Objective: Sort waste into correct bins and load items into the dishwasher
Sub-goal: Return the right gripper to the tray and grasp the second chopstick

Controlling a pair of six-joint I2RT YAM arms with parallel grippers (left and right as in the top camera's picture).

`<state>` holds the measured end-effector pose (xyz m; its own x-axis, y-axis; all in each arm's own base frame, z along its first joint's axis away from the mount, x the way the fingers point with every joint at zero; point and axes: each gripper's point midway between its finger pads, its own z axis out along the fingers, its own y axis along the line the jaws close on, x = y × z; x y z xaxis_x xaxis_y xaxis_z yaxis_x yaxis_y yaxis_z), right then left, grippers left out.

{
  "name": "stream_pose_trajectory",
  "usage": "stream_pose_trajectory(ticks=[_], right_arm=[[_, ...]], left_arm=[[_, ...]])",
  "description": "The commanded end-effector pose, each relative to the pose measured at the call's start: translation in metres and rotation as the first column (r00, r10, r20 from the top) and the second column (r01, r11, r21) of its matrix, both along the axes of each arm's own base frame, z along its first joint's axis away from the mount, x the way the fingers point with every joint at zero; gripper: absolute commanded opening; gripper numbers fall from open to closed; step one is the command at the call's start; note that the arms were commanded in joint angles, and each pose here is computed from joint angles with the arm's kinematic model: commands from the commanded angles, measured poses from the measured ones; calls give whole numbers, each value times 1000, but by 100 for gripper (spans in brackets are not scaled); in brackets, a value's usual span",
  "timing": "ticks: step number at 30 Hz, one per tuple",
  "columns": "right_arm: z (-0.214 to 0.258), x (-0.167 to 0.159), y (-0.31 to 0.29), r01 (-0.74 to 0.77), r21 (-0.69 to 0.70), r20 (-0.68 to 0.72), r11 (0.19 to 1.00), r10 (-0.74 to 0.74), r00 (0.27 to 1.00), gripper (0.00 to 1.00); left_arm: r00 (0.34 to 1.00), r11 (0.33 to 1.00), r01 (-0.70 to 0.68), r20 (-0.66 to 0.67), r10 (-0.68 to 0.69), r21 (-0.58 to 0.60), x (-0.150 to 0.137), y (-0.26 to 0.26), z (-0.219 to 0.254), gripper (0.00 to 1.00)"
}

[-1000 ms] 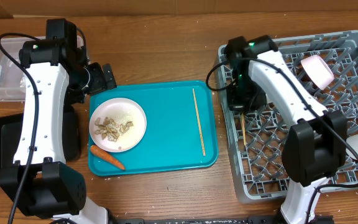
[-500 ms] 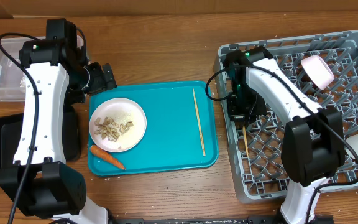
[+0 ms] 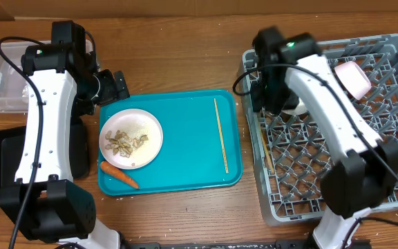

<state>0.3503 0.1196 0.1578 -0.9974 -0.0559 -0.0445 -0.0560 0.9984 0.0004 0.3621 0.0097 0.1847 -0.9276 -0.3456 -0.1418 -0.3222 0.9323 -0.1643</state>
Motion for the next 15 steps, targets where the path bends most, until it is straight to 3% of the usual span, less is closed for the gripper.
stream_pose_trajectory(ticks=[1, 8, 12, 15], right_arm=[[26, 11, 5, -8, 45, 93, 999, 4, 996, 56], [26, 14, 68, -156, 257, 134, 954, 124, 983, 55], [-6, 5, 98, -228, 218, 102, 949, 211, 972, 56], [-38, 3, 100, -201, 123, 57, 972, 195, 979, 56]], left_arm=[[1000, 1000, -7, 6, 7, -3, -4, -3, 5, 97], [1000, 1000, -7, 8, 7, -3, -4, -3, 5, 97], [1000, 1000, -7, 11, 7, -2, -3, -3, 5, 97], [1000, 1000, -7, 11, 7, -2, -3, -3, 5, 97]])
